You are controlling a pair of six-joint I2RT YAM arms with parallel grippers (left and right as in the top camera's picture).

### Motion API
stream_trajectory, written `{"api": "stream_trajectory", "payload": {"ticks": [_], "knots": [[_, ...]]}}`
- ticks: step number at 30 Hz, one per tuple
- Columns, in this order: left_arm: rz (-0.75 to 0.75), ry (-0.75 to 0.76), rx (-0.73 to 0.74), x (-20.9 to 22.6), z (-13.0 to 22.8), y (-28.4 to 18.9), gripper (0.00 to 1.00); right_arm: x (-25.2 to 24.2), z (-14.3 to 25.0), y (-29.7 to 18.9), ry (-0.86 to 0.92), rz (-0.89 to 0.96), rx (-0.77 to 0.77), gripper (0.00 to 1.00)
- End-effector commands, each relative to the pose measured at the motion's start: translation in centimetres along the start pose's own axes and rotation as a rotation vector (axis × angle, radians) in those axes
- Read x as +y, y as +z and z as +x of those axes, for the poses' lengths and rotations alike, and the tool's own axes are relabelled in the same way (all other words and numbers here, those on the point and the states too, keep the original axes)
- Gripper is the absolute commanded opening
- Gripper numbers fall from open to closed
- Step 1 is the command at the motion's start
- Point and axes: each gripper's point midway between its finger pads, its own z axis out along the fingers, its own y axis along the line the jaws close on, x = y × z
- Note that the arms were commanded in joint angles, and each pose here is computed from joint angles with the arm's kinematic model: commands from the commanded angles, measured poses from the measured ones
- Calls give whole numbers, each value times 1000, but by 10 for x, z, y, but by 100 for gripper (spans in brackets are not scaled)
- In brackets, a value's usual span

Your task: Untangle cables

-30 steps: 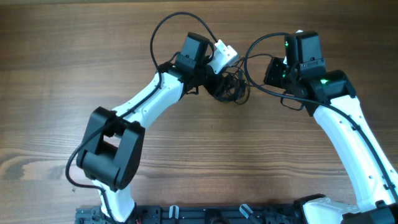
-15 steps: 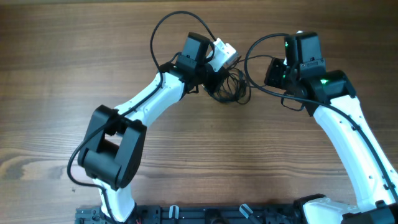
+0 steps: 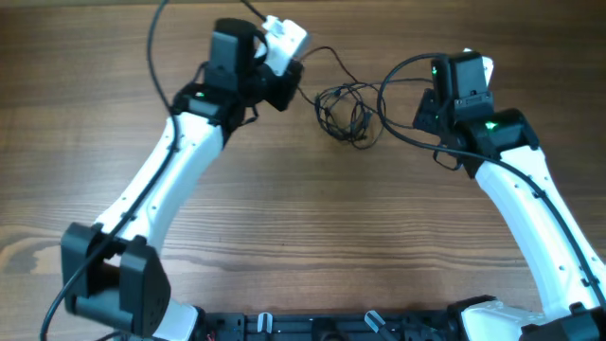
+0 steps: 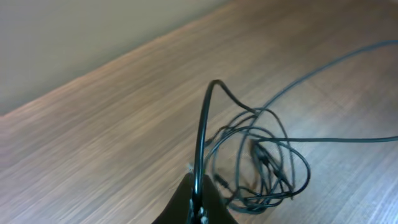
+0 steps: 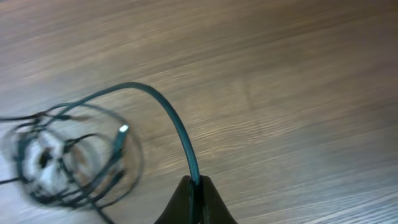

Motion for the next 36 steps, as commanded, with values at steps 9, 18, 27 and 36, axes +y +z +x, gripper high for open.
{"api": "stream_trajectory", "payload": {"ticks": [9,18,27,36], "knots": [[-324,-125,-82,105,-7,-136,4,-85,6,42,143,235,48,4],[-463,-230,-59,159,23,-178,4,-171,0,47,345,340,69,4],[-572,-323,-64,201,51,-223,4,-206,0,48,449,345,70,4],[-377,-337,-110,173,43,-210,4,-192,0,55,436,258,97,4]]}}
